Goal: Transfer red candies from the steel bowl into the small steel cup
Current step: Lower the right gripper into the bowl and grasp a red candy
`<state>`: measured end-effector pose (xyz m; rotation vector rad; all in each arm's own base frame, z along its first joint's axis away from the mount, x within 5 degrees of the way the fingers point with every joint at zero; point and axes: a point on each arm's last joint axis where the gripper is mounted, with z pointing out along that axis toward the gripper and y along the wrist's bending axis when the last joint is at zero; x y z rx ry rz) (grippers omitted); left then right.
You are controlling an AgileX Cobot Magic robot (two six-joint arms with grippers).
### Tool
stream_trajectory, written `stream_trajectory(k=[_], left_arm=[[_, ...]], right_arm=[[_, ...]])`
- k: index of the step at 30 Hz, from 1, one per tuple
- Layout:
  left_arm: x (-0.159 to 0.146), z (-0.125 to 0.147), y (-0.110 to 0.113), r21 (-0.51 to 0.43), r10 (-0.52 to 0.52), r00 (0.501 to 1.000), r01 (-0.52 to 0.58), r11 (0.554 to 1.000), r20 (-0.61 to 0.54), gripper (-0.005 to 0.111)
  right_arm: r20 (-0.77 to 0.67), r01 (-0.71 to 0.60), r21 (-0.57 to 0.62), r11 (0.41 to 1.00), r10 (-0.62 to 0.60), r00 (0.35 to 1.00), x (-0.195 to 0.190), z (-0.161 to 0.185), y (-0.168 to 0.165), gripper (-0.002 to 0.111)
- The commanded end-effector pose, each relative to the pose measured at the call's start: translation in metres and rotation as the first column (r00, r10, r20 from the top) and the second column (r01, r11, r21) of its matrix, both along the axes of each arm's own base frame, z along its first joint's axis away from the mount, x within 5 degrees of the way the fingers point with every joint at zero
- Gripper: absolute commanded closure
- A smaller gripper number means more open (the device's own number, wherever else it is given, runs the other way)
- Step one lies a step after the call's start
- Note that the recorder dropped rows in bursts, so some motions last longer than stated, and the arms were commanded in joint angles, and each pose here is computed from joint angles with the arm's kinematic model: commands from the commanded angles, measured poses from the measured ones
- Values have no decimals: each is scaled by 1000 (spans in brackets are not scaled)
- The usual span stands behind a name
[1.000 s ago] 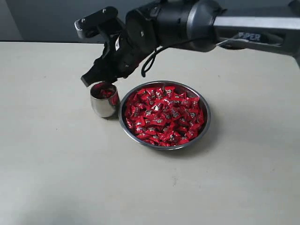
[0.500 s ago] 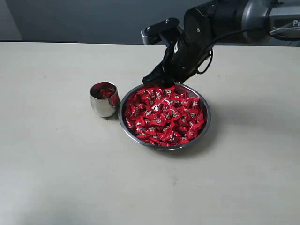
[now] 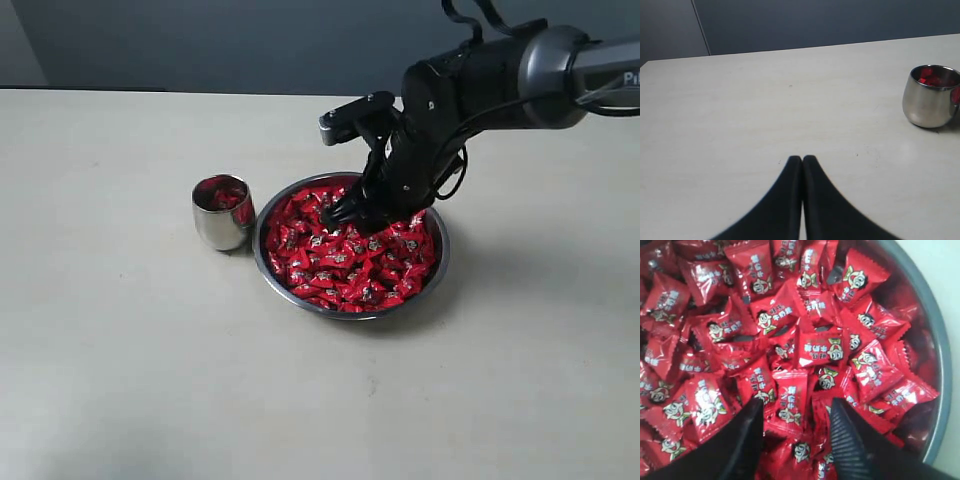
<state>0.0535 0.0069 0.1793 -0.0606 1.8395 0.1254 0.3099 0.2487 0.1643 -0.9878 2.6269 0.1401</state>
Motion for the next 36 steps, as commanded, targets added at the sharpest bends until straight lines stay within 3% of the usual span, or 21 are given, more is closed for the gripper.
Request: stream_trajectory(k=[1,18,24,25,36], left_arm=[[0,3,0,3,-5,1000,5,1000,18,106],[0,3,0,3,-5,1000,5,1000,18,106],[0,3,0,3,-5,1000,5,1000,18,106],[0,3,0,3,-5,1000,5,1000,18,106],[0,3,0,3,-5,1000,5,1000,18,106]], right_arm=[[-1,-5,-5,1000,5,1000,-1,-1,-1,66],[-35,12,-1,1000,-12,999,3,-33,5,68],[-28,12,5,1000,-12,1000,3,-29,5,106],[-27,12,6,1000,-12,1000,2,-26,4,109],[20,15,57,998,-16,1000,-8,29,-3,102]])
